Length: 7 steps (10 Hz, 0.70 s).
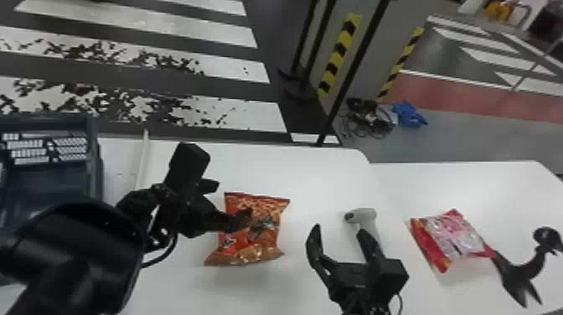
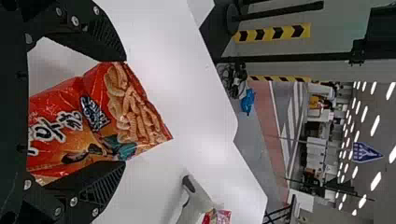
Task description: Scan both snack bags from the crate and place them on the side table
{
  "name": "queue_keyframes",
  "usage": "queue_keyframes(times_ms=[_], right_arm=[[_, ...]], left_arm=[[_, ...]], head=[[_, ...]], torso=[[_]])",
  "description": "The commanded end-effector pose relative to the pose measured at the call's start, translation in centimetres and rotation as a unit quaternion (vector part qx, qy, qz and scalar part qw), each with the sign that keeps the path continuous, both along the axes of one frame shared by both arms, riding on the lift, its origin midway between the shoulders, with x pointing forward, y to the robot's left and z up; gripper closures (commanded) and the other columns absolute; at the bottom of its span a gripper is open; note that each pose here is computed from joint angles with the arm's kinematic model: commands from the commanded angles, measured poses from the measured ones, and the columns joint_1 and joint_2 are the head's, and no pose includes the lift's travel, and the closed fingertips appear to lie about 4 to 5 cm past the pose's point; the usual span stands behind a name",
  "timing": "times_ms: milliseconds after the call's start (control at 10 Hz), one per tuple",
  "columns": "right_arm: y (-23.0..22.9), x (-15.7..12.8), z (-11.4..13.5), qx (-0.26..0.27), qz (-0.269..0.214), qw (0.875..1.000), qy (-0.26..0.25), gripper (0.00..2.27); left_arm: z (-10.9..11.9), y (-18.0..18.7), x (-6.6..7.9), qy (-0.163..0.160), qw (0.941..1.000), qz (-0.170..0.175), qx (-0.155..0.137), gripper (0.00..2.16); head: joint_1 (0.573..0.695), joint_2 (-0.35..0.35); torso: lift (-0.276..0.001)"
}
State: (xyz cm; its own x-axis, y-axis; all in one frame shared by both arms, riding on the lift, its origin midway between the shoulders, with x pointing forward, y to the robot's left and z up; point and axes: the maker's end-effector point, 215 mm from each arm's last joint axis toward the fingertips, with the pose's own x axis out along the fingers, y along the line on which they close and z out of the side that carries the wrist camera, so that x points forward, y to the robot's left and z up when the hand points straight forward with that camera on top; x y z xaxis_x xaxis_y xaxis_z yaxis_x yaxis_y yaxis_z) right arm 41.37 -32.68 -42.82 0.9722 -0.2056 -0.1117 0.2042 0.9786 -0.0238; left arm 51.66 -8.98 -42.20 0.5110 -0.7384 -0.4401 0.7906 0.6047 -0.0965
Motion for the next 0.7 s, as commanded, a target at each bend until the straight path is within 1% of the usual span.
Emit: queue_keyframes(times_ms=[0,100,300,400,500,600], right_arm=[[0.1,0.1,0.0,0.001,0.0,1.0,0.0,0.07],[0.2,0.2,0.2,0.001,0.001,1.0,-0.002,0.07],[0.4,0.4,0.2,0.001,0.003,1.0,-0.003,0.07],[0.6,0.4,0.2,0.001,0.004,1.0,-0.003,0.07],[0.6,0.4,0.7,0.005,0.004,1.0,-0.005,0.07],[1.0,0.7,1.2,0.005,0.009,1.0,-0.004,0.07]], left_arm=[[2.7,2.1,1.7,-0.019,0.9991,0.031,-0.024,0.04],[5.2,4.6,3.6,-0.042,0.9962,0.067,-0.036,0.06],[7.8,9.0,5.6,-0.064,0.9895,0.118,-0.052,0.07],[9.1,10.8,6.2,-0.082,0.9852,0.138,-0.061,0.07],[11.1,12.8,6.7,-0.12,0.9775,0.156,-0.075,0.07],[12.5,14.3,6.7,-0.15,0.9703,0.168,-0.089,0.07]], head=[[0.695,-0.35],[0.695,-0.35],[0.695,-0.35],[0.695,-0.35],[0.695,-0.338],[0.695,-0.327]], torso=[[-0.098],[-0.098],[-0.098],[-0.098],[-0.098],[-0.098]])
